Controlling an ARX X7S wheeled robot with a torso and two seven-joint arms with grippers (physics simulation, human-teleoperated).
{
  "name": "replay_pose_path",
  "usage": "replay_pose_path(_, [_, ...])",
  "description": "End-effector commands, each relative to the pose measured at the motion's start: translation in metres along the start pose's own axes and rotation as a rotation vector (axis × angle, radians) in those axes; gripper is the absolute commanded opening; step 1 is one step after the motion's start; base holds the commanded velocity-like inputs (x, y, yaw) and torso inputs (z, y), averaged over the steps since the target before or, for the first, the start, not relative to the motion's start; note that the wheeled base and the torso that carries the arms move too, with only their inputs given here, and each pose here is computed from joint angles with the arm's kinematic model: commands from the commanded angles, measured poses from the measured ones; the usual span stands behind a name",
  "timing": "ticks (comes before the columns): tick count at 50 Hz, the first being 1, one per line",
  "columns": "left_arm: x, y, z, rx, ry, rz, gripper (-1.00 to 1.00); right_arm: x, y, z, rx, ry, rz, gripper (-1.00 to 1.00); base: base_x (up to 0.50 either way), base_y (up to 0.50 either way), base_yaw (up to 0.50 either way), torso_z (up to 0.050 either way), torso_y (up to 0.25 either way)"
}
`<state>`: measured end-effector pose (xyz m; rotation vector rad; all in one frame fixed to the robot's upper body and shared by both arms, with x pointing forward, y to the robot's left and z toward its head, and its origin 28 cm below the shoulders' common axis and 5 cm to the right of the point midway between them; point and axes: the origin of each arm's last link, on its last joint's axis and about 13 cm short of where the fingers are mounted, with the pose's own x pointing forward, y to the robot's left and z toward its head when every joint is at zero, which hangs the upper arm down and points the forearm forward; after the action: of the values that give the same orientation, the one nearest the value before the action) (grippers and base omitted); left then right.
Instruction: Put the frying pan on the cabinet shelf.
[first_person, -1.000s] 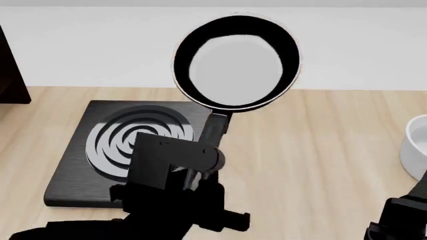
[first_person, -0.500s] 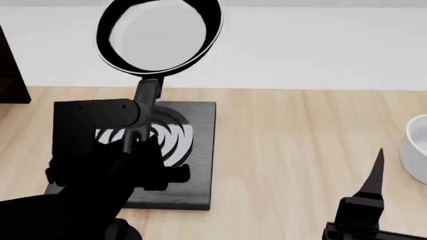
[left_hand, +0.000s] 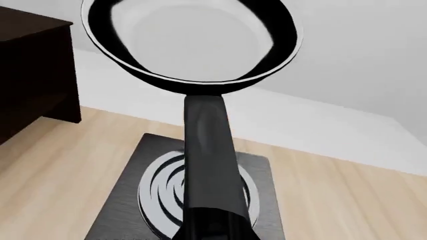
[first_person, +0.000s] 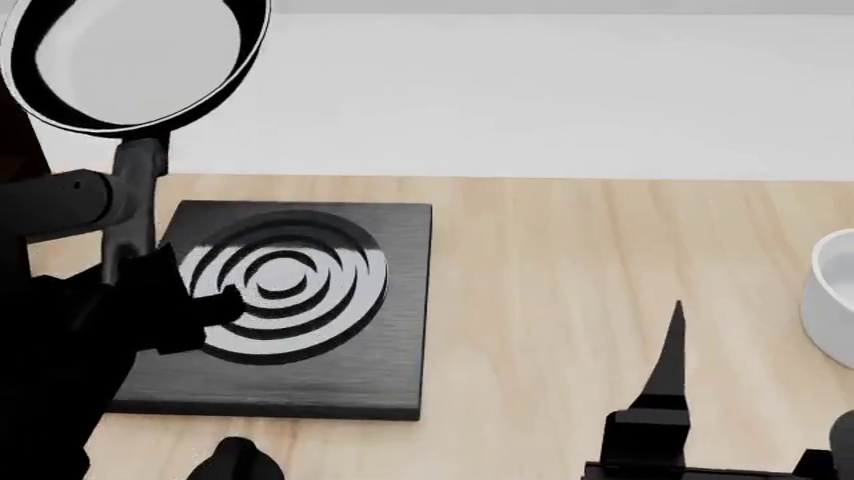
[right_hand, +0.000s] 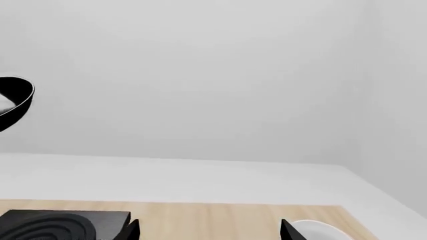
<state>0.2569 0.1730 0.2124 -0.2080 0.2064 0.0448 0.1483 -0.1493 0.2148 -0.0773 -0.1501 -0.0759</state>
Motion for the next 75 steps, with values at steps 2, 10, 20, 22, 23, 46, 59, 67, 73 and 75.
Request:
replay_pose_path(2, [0.005, 0.024, 0.027, -0.079, -0.138, 0.081, -1.00, 0.002, 0.003, -0.001, -0.004, 0.000, 0.024, 1.00, 0.00, 0.00, 0.00, 0.000, 0.005])
replay_pose_path(10, [0.013, 0.041, 0.045, -0.114, -0.146, 0.120, -1.00, 0.003, 0.004, -0.001, -0.003, 0.006, 0.029, 1.00, 0.00, 0.00, 0.00, 0.000, 0.001])
replay_pose_path(20, [0.019, 0.066, 0.056, -0.138, -0.135, 0.187, -1.00, 0.004, 0.006, -0.003, -0.003, 0.012, 0.035, 1.00, 0.00, 0.00, 0.00, 0.001, 0.002])
replay_pose_path(22, [0.021, 0.071, 0.058, -0.151, -0.133, 0.201, -1.00, 0.004, 0.006, -0.002, -0.003, 0.012, 0.035, 1.00, 0.00, 0.00, 0.00, 0.000, 0.000])
replay_pose_path(23, [0.021, 0.074, 0.058, -0.151, -0.132, 0.208, -1.00, 0.004, 0.006, -0.002, -0.003, 0.012, 0.035, 1.00, 0.00, 0.00, 0.00, 0.000, 0.010])
replay_pose_path(46, [0.036, 0.121, 0.087, -0.227, -0.137, 0.351, -1.00, 0.008, 0.011, -0.007, -0.012, 0.026, 0.054, 1.00, 0.00, 0.00, 0.00, 0.000, 0.002])
replay_pose_path(59, [0.055, 0.144, 0.088, -0.321, -0.089, 0.408, -1.00, 0.008, 0.013, -0.009, -0.018, 0.037, 0.060, 1.00, 0.00, 0.00, 0.00, 0.000, 0.002])
replay_pose_path(67, [0.064, 0.153, 0.100, -0.319, -0.086, 0.455, -1.00, 0.009, 0.015, -0.010, -0.024, 0.043, 0.064, 1.00, 0.00, 0.00, 0.00, 0.001, 0.003])
replay_pose_path(73, [0.068, 0.159, 0.106, -0.320, -0.087, 0.482, -1.00, 0.009, 0.016, -0.010, -0.027, 0.045, 0.069, 1.00, 0.00, 0.00, 0.00, 0.000, 0.002])
replay_pose_path(75, [0.071, 0.161, 0.106, -0.318, -0.087, 0.490, -1.00, 0.009, 0.016, -0.010, -0.027, 0.046, 0.070, 1.00, 0.00, 0.00, 0.00, 0.000, 0.005])
